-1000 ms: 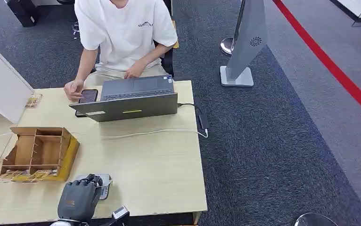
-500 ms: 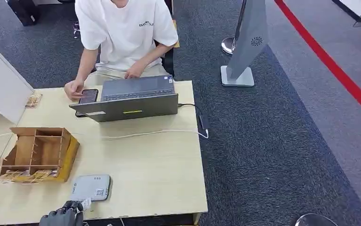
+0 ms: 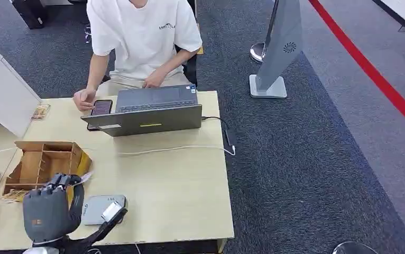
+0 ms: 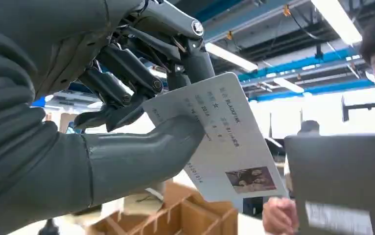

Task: Pass the card to the sensor for recognition and then transmit it.

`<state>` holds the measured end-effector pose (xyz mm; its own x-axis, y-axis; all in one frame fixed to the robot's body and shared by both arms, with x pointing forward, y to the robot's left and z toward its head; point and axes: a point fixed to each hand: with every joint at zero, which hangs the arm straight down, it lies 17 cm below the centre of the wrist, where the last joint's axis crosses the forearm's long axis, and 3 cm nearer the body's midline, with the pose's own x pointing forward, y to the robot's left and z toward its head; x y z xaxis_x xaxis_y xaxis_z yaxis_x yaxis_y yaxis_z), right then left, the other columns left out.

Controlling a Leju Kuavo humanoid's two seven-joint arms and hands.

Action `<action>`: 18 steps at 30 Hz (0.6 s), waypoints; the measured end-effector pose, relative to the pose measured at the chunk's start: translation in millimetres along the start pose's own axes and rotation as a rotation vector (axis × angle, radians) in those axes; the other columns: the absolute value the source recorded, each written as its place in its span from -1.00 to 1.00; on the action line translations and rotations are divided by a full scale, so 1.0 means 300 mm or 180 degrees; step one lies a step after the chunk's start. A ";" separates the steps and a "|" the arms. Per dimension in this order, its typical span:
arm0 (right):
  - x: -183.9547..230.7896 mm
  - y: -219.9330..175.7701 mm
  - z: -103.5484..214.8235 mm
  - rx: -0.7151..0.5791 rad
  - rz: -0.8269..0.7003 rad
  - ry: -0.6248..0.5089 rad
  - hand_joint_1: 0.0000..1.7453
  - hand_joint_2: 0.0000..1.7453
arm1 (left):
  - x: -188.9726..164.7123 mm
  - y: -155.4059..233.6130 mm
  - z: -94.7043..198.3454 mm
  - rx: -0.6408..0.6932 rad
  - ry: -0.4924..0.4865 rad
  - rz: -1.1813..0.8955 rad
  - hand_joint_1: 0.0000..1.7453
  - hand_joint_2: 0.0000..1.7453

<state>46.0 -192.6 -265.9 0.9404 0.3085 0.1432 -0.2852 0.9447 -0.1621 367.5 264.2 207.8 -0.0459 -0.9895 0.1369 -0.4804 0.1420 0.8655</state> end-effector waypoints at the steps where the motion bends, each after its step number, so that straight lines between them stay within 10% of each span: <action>1: 0.008 0.001 -0.002 0.0006 0.0036 -0.0011 -1.00 1.00 | 0.001 0.005 -0.053 0.0042 0.0005 0.0012 1.00 1.00; 11: 0.096 0.025 -0.016 0.0115 0.0403 -0.0081 -1.00 1.00 | -0.072 0.084 -0.457 0.0621 0.0040 -0.0192 1.00 1.00; 18: 0.101 0.039 -0.021 0.0247 0.0654 -0.0115 -1.00 1.00 | -0.441 0.088 -0.647 0.0791 0.0297 -0.0905 1.00 1.00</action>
<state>72.2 -172.9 -269.7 0.8542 0.4978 0.1501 -0.4848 0.8669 -0.1159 531.0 403.9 306.2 0.1941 -0.9802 -0.0387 -0.6605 -0.1597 0.7336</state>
